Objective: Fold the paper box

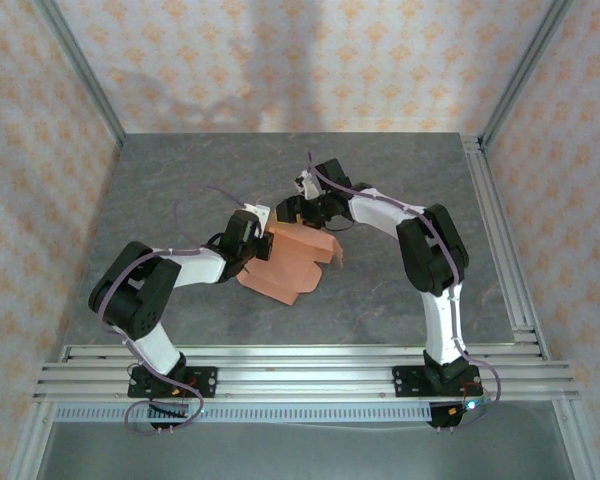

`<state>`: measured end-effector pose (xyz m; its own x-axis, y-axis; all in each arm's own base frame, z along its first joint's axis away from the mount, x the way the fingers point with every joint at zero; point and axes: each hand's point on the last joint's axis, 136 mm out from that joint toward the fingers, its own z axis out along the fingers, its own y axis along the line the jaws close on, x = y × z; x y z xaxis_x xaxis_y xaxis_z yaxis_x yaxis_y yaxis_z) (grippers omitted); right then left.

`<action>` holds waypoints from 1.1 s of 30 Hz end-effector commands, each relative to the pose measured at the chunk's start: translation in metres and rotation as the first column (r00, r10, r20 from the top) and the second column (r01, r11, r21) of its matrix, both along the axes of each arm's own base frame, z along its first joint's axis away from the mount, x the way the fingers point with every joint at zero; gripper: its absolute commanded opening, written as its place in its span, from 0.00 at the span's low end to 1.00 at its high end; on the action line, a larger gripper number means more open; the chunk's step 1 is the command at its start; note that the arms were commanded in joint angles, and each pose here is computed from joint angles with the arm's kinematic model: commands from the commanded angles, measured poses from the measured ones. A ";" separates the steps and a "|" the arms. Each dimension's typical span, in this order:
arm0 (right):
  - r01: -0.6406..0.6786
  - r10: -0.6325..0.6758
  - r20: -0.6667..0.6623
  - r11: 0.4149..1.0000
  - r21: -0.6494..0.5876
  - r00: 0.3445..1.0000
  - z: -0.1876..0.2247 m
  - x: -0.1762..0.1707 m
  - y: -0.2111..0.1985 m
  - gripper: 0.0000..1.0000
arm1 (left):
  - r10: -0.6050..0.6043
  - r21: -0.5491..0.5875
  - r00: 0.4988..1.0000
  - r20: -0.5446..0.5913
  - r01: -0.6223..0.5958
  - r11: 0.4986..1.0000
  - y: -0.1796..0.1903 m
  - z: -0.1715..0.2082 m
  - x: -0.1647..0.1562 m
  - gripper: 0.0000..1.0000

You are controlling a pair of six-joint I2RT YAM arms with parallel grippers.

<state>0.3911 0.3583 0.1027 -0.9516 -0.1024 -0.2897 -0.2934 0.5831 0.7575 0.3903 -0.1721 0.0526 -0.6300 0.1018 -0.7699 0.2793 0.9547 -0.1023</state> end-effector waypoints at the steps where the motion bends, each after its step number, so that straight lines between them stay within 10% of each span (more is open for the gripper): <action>1: 0.032 -0.033 -0.028 0.999 -0.010 0.999 -0.018 0.004 -0.003 0.64 | 0.010 -0.026 0.997 0.073 -0.008 1.000 -0.002 0.013 0.004 0.31; 20: -0.021 0.028 -0.157 0.999 0.045 0.987 -0.013 -0.021 -0.006 0.58 | 0.032 -0.077 0.986 0.162 -0.019 0.997 -0.001 0.012 0.013 0.25; 33: 0.029 -0.023 -0.116 0.998 0.049 0.993 0.008 -0.018 -0.010 0.60 | 0.028 -0.091 0.984 0.174 -0.012 0.996 -0.003 0.015 0.013 0.00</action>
